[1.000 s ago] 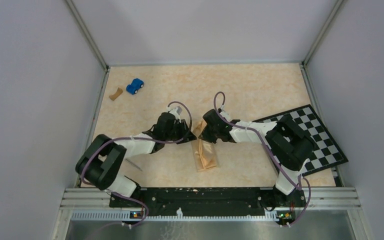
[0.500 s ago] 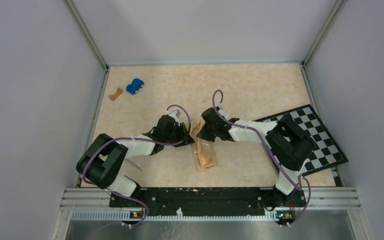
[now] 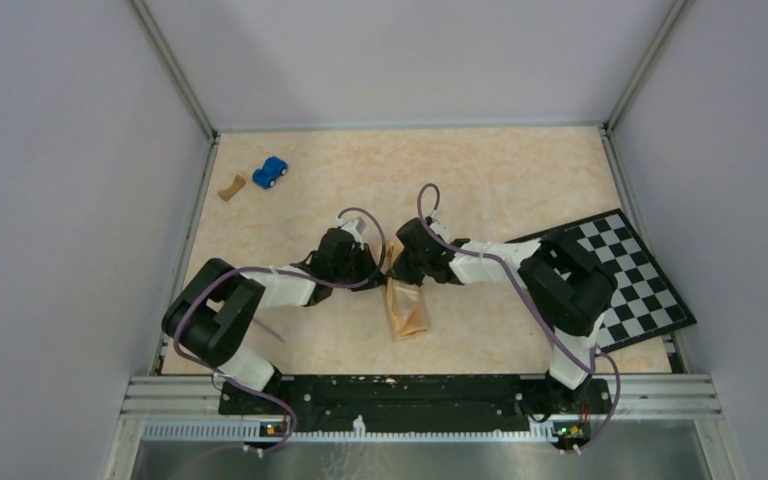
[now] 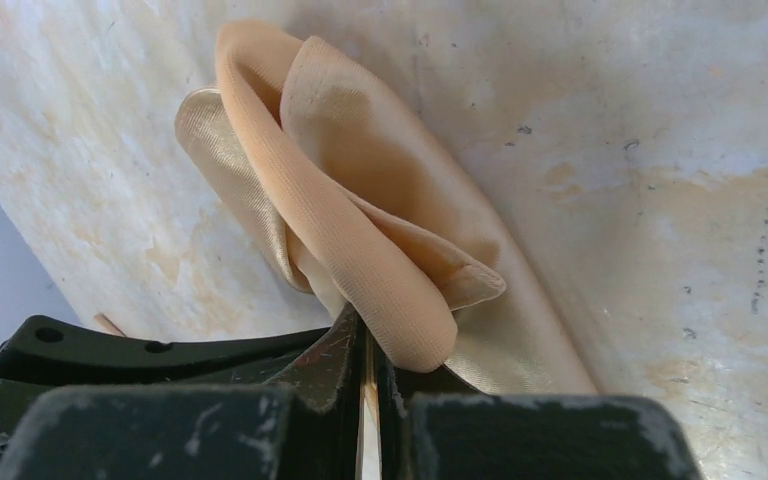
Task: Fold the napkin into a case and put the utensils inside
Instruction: Fold the lower triangle-folded napkin at the center of the board.
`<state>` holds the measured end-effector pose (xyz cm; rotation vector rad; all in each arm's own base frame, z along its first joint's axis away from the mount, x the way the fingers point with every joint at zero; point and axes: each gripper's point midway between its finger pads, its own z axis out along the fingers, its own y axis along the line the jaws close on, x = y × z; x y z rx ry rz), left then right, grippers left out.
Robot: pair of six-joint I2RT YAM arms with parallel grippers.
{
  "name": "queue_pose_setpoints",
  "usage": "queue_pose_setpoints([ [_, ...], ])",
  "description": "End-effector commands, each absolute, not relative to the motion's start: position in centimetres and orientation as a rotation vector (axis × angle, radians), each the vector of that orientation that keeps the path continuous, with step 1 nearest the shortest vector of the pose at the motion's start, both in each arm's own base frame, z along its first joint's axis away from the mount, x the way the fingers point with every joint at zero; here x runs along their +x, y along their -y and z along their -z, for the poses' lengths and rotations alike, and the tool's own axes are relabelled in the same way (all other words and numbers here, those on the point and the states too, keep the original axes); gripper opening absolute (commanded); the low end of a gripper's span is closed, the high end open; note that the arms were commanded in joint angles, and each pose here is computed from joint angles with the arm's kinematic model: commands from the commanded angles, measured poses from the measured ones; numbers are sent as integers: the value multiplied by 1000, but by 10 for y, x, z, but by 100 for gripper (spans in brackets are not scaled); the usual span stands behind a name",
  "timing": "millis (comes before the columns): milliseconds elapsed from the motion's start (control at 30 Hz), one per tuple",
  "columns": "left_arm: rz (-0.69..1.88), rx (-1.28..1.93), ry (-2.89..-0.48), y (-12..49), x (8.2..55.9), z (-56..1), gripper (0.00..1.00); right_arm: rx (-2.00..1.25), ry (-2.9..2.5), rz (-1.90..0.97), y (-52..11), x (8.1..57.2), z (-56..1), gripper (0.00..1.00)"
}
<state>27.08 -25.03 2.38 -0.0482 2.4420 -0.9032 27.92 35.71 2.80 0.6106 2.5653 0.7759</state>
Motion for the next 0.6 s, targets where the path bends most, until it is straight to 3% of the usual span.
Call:
queue_pose_setpoints([
  [0,795,-8,-2460,235,267,-16,16,627,-2546,-826,-373,281,-29,0],
  [200,858,35,-2415,231,250,-39,56,639,-2546,-819,-370,280,-27,0],
  [333,922,55,-2393,237,242,-51,62,644,-2540,-821,-369,281,-28,0],
  [433,903,66,-2416,244,242,-48,81,650,-2536,-832,-370,281,-30,0],
  [567,811,49,-2510,250,244,-27,80,651,-2537,-849,-372,281,-32,0],
])
